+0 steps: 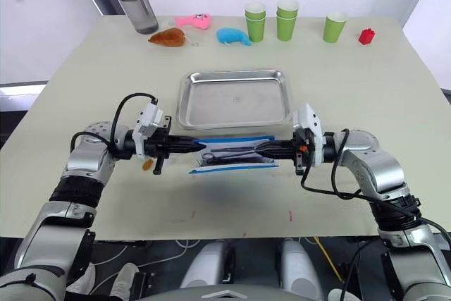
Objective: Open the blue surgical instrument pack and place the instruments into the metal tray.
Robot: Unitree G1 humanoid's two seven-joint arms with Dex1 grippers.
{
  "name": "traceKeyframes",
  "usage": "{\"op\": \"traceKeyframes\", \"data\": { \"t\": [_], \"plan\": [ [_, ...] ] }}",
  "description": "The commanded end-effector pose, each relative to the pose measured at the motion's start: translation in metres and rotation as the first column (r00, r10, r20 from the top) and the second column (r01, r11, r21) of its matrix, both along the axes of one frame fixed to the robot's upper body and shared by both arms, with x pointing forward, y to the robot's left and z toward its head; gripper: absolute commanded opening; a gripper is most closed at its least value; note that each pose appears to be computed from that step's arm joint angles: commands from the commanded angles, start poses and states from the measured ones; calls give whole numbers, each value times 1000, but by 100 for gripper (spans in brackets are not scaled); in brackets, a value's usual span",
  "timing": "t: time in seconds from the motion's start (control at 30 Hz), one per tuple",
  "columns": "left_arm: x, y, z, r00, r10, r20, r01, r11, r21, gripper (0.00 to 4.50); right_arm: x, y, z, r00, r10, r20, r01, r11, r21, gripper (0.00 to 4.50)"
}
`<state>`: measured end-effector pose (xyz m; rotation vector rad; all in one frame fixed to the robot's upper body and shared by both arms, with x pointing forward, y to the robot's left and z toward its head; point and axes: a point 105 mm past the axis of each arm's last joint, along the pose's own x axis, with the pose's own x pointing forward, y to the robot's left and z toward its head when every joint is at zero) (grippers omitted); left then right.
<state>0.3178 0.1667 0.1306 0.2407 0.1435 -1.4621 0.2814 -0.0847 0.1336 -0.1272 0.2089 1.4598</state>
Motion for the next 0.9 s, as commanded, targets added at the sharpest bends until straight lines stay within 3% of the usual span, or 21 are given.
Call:
{"op": "traceKeyframes", "data": {
  "t": [0.03,0.33,0.77,0.9],
  "plan": [
    [-5,-6,-1,997,-81,1,81,997,15,0,-9,-5,-11,999,43,5,-42,993,-109,2],
    [-4,-8,-2,997,-80,8,80,997,16,0,-24,-9,-47,995,98,-14,-98,950,-298,2],
    [1,-7,-8,1000,-25,-17,25,999,21,0,-36,-11,-66,987,156,-26,-154,907,-392,2],
    [9,-3,-11,999,34,-43,-31,997,72,0,-35,-20,-74,988,157,-13,-146,881,-449,2]
  ]
}}
